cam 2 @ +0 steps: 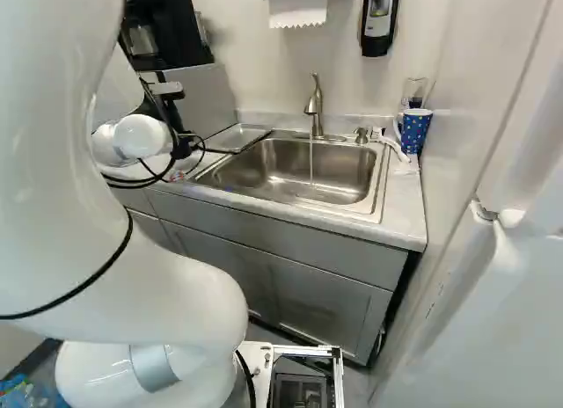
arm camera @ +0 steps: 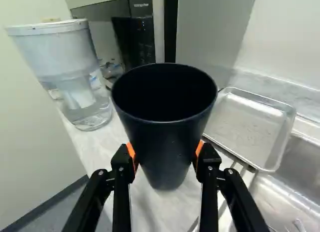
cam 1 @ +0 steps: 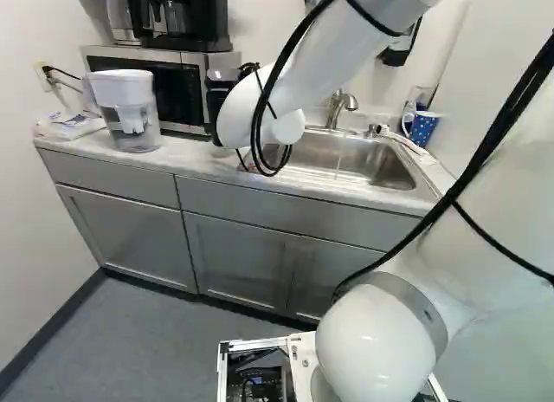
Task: Rinse the cup and place it in the tray
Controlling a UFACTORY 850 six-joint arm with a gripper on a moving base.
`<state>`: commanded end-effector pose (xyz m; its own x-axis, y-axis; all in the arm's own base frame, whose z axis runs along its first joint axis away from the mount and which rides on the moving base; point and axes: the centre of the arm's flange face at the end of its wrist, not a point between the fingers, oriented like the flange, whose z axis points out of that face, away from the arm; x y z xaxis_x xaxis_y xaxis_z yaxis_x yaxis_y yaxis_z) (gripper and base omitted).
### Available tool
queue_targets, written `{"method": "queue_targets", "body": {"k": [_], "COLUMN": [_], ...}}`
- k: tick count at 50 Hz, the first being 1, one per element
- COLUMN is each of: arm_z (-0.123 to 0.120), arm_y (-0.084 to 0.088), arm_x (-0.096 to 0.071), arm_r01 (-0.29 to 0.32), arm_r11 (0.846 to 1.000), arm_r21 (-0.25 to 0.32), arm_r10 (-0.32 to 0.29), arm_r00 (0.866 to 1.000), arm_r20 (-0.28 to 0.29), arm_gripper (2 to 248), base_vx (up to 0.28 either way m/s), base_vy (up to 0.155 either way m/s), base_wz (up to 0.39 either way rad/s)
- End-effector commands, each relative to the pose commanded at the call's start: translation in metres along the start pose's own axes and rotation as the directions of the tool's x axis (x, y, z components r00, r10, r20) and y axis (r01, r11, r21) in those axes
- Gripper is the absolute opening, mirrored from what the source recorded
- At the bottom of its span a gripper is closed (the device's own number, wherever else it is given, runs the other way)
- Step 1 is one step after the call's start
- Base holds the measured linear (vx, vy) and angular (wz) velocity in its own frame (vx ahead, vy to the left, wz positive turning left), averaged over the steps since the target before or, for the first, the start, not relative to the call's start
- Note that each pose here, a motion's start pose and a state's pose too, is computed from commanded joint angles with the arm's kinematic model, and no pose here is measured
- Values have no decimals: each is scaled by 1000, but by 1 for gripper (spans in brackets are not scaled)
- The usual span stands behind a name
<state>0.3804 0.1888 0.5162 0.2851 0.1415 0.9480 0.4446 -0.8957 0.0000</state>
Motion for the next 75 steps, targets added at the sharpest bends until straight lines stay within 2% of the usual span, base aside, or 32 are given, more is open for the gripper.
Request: {"method": "queue_targets", "body": {"k": [35, 75], "arm_z": [-35, -53], "arm_y": [32, 69], "arm_x": [16, 42], "arm_r01": [-26, -56], "arm_r11": [997, 985], "arm_r21": [-76, -165], "arm_r10": [27, 67], "arm_r00": [1000, 996], "arm_r20": [14, 63], "arm_gripper": [124, 124], "base_vx": [0, 0], "base_vy": [0, 0], "base_wz": [0, 0]}}
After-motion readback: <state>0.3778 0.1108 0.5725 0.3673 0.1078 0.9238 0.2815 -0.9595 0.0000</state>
